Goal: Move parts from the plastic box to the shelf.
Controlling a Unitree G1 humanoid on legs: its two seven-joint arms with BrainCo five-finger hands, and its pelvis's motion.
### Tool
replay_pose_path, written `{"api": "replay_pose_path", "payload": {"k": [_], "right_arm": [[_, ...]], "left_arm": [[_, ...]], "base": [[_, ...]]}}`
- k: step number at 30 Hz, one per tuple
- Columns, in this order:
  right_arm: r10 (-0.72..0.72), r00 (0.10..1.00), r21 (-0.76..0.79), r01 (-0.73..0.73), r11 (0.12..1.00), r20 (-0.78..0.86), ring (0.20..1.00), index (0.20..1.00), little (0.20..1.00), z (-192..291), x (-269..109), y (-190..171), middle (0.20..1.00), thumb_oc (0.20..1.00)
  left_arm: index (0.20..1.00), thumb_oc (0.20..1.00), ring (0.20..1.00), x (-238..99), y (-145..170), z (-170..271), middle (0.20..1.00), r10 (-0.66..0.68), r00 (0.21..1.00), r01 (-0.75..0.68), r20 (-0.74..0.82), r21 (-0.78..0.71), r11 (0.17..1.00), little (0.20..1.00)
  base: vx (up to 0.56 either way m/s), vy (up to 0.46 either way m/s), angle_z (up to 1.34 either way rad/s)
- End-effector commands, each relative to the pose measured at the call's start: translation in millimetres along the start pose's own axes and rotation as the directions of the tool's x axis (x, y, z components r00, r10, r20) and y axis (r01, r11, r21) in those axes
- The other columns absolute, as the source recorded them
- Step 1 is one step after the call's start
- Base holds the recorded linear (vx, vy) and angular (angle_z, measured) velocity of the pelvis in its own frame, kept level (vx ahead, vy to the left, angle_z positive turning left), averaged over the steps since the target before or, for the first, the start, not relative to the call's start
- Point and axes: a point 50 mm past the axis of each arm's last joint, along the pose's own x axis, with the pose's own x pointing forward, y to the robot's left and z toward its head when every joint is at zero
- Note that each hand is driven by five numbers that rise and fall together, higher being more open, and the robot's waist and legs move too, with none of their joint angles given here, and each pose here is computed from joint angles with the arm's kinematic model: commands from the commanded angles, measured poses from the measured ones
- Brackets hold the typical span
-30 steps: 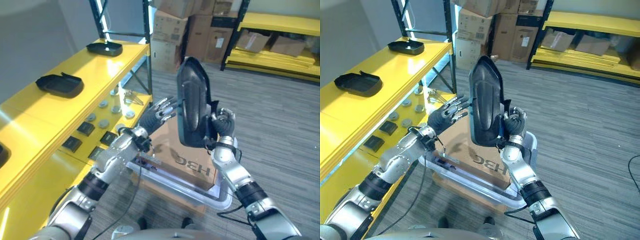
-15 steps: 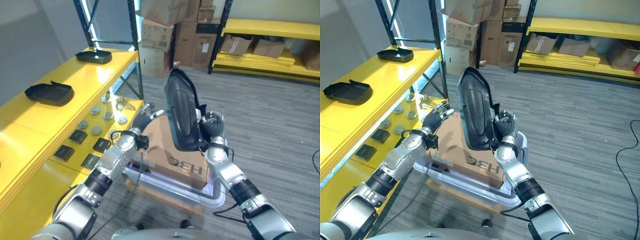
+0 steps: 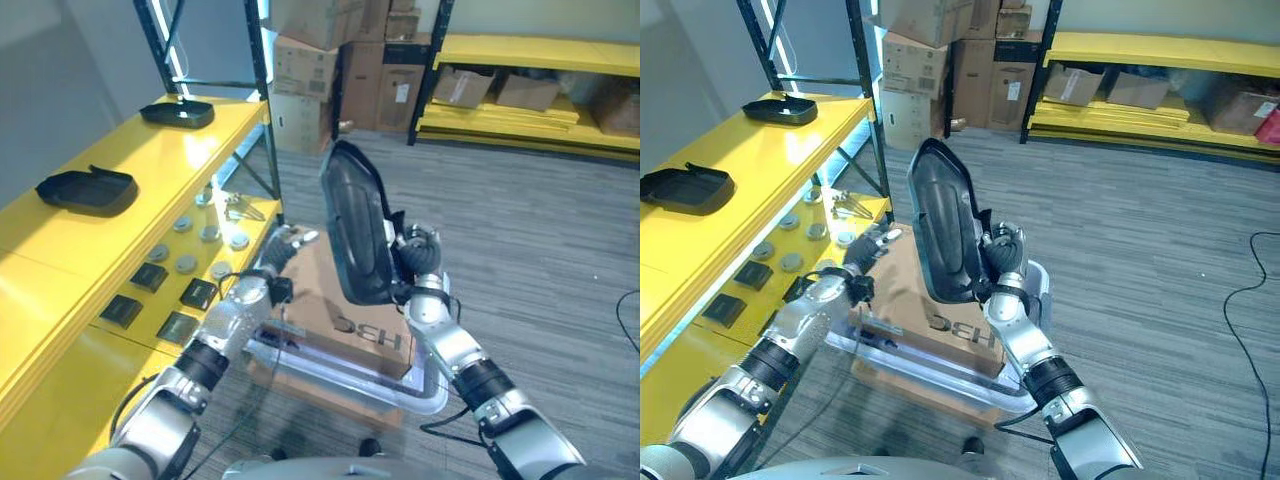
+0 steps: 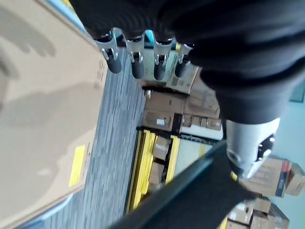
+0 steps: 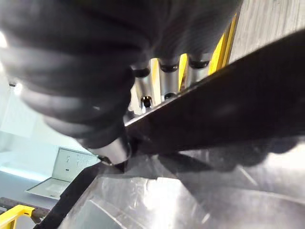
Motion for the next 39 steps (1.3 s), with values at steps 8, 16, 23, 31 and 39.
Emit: {"api": "replay_pose_path", "payload": {"k": [8, 16, 23, 31, 39], "right_arm": [[0.007, 0.979, 0.079, -0.024, 0.997, 0.205, 0.2, 0.2, 0.2, 57, 23, 15, 0.2, 0.2], [0.003, 0.98, 0.072, -0.018, 0.997, 0.199, 0.2, 0.2, 0.2, 60, 21, 13, 0.2, 0.2], [-0.005, 0.979, 0.069, -0.009, 0.998, 0.204, 0.2, 0.2, 0.2, 60, 23, 11, 0.2, 0.2], [-0.007, 0.979, 0.075, -0.009, 0.997, 0.202, 0.2, 0.2, 0.2, 57, 23, 11, 0.2, 0.2], [0.012, 0.98, 0.074, -0.028, 0.997, 0.198, 0.2, 0.2, 0.2, 55, 19, 13, 0.2, 0.2]], "left_arm": [[1.0, 1.0, 1.0, 7, -29, 31, 1.0, -0.154, 0.981, 0.151, 0.114, 0.034, 0.988, 1.0], [1.0, 1.0, 1.0, -5, -30, 53, 1.0, -0.189, 0.956, 0.2, 0.224, -0.027, 0.979, 1.0], [1.0, 1.0, 1.0, -15, -38, 64, 1.0, -0.283, 0.927, 0.299, 0.248, -0.027, 0.954, 1.0], [1.0, 1.0, 1.0, -17, -43, 58, 1.0, -0.302, 0.929, 0.286, 0.211, 0.105, 0.952, 1.0], [1.0, 1.0, 1.0, -6, -26, 30, 1.0, -0.164, 0.979, 0.132, 0.119, 0.238, 0.962, 1.0]], "base": [[0.0, 0.0, 0.0], [0.0, 0.0, 0.0], [0.0, 0.0, 0.0], [0.0, 0.0, 0.0], [0.0, 0.0, 0.0]]}}
